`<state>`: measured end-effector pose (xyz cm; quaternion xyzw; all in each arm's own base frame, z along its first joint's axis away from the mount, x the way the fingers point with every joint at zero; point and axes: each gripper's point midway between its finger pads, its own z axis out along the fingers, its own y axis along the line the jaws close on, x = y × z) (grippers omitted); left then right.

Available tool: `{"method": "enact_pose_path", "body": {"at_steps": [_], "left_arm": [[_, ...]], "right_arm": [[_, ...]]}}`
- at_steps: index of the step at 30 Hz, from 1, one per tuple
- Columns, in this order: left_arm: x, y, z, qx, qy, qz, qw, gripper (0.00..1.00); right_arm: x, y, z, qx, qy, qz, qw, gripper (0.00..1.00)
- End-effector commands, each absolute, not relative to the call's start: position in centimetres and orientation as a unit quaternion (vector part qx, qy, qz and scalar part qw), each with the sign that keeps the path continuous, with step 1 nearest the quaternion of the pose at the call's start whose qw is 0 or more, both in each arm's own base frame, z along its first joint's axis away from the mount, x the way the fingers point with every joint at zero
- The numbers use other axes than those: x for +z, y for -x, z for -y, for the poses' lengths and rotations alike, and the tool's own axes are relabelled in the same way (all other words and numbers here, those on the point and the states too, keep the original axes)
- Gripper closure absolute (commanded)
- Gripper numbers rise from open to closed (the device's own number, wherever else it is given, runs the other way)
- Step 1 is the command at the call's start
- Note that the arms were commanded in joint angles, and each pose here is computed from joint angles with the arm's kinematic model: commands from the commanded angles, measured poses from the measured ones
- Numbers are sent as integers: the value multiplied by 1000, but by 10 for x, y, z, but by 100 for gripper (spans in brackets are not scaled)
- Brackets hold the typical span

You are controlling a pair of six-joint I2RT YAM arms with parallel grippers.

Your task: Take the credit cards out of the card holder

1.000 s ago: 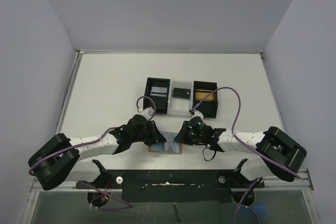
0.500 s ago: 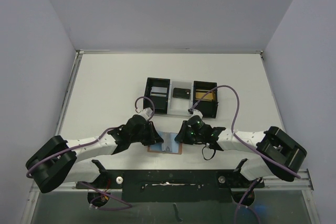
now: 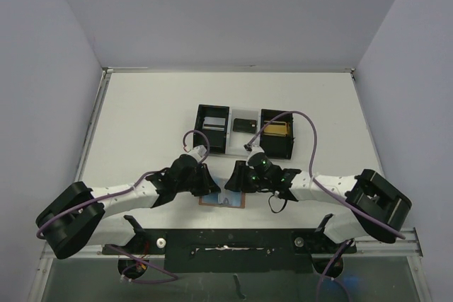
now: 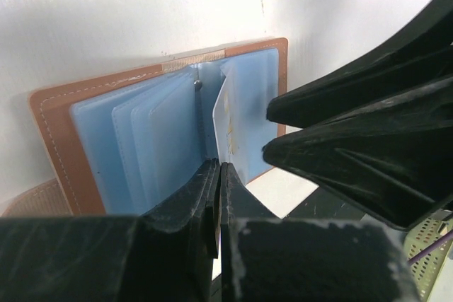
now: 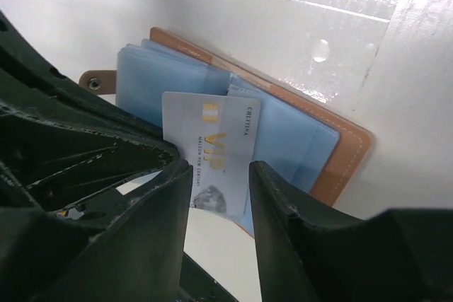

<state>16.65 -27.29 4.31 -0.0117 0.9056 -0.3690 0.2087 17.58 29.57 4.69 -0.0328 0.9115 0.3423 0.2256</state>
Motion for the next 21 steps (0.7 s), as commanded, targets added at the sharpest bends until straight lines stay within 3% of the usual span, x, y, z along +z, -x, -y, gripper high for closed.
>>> {"method": "enact_pose_path", "body": {"at_steps": [1, 6, 15, 21], "left_arm": [[58, -177, 282, -382, -3, -896, 227, 100], [58, -176, 283, -385, -3, -895, 224, 98], [59, -175, 292, -420, 22, -881, 216, 78], [59, -173, 295, -435, 30, -875, 210, 76]], "right_arm": [[47, -183, -310, 356, 25, -906, 227, 60], [16, -175, -293, 309, 6, -929, 201, 60], [4, -165, -280, 307, -21, -932, 192, 62], [4, -166, -279, 302, -21, -933, 193, 64]]}}
